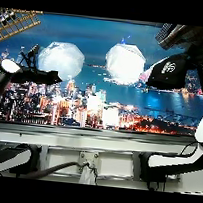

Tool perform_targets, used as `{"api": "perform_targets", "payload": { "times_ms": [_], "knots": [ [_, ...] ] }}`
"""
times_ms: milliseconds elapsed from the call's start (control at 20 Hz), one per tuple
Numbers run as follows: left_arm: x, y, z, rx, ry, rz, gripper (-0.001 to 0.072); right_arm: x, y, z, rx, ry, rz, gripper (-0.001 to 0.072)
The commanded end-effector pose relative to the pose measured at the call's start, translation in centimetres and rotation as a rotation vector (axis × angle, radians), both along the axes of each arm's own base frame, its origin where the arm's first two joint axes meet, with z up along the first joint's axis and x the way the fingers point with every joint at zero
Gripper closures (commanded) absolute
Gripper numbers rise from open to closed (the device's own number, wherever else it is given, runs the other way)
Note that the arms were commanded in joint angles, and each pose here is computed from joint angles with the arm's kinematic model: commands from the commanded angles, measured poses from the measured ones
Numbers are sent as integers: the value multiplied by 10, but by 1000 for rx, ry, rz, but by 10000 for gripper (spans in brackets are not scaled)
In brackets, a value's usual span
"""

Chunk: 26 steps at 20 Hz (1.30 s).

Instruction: Fold the clothes and pants, and hang the long-sleeved shirts on hangers.

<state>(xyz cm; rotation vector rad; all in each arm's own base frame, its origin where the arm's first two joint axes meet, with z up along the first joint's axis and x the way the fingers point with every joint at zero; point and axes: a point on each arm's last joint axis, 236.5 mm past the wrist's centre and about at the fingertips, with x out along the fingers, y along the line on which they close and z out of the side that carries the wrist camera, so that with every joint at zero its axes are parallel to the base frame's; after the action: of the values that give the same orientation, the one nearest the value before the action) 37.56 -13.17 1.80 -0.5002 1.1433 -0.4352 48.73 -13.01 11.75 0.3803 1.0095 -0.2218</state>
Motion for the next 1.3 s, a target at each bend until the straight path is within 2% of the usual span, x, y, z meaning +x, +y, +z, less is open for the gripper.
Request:
{"api": "perform_targets", "payload": {
  "times_ms": [0,200,500,800,1050,1100,1150,1200,1250],
  "knots": [
    [3,-8,8,-51,-11,7,695,-42,-43,-29,-16,135,-159,687],
    [0,-13,11,-72,-10,-11,695,-117,-83,-50,-70,210,-380,687],
    [-12,-18,10,-77,17,-63,695,-258,-111,-92,-137,314,-586,688],
    [-20,-21,9,-84,43,-89,695,-369,-91,-158,-81,559,-615,688],
    [-24,-23,9,-84,48,-107,696,-397,-87,-174,-108,653,-565,682],
    [-24,-23,9,-82,42,-113,696,-397,-88,-174,-111,650,-567,607],
    [-24,-23,9,-81,41,-115,695,-396,-89,-171,-112,647,-569,380],
    [-24,-23,9,-81,40,-115,696,-395,-90,-168,-113,646,-573,244],
    [-24,-23,9,-81,41,-115,695,-393,-93,-162,-116,639,-579,187]
  ]
}}
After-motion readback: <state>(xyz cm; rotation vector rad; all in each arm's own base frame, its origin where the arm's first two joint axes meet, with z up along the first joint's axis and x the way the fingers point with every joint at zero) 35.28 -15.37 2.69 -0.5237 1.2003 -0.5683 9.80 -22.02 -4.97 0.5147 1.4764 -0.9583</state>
